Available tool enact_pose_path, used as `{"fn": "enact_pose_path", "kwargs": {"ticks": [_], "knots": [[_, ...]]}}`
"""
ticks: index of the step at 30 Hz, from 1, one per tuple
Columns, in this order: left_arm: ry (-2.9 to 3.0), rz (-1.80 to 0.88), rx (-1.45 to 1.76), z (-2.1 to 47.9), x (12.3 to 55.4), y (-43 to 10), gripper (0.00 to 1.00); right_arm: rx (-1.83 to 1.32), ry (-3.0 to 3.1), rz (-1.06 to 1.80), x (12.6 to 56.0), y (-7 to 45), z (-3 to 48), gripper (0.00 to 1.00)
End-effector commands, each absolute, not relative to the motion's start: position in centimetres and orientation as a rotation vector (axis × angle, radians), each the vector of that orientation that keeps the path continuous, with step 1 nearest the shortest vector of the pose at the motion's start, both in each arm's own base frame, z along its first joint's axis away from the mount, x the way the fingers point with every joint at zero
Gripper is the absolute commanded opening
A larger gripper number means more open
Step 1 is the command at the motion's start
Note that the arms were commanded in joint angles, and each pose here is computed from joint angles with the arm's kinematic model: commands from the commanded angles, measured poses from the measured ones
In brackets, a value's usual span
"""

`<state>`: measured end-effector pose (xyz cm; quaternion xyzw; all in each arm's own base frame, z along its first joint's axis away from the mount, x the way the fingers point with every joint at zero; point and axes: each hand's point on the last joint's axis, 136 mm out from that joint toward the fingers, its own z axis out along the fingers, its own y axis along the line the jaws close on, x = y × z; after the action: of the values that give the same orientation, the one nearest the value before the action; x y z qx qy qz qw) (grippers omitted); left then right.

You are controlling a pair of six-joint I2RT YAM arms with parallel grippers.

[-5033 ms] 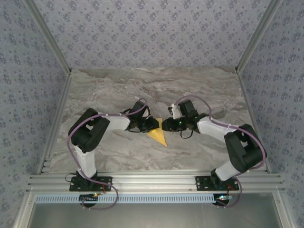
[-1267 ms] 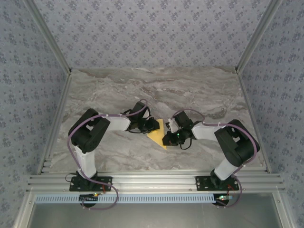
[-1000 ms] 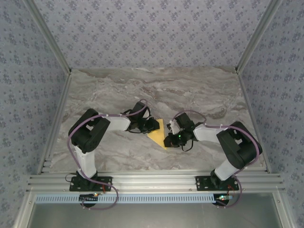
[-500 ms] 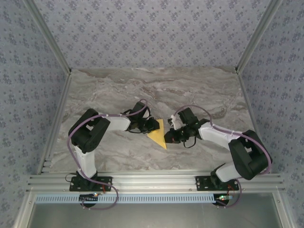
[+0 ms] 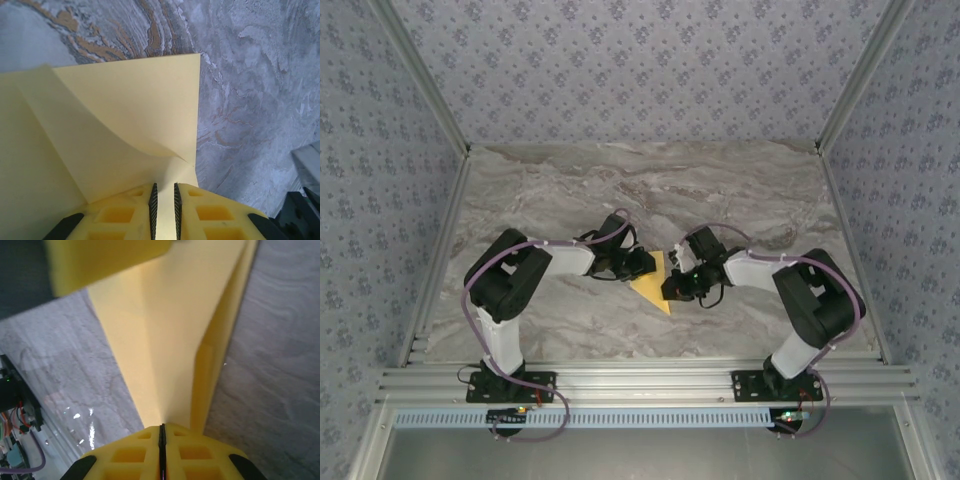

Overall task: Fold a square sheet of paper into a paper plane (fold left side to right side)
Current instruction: Fourth fold the wing at the center of the table.

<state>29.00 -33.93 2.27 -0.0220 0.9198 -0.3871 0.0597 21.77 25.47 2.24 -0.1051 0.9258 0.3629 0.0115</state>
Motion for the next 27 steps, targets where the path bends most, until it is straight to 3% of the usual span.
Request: {"fn": "enact_pose_path", "kwargs": {"ticks": [1,11,16,27], "knots": [[2.904,-1.026,-0.099,-0.1,27.4,-32.1,0.19,-0.297,2.956,1.059,20.9,24.4,0.8,0.08],[2.743,-1.166,0.018,4.7,28.0,-33.8,0.2,-0.262,3.11,0.849,19.2,21.9,-2.7,0.0],[2.712,-1.212,0.085,6.2,26.5,-34.8,0.15,-0.268,3.132,0.775,19.2,21.3,-3.2,0.0],[2.79,-1.228,0.066,3.5,23.9,-36.3,0.08,-0.296,3.149,0.712,18.9,21.1,-3.4,0.0]]}}
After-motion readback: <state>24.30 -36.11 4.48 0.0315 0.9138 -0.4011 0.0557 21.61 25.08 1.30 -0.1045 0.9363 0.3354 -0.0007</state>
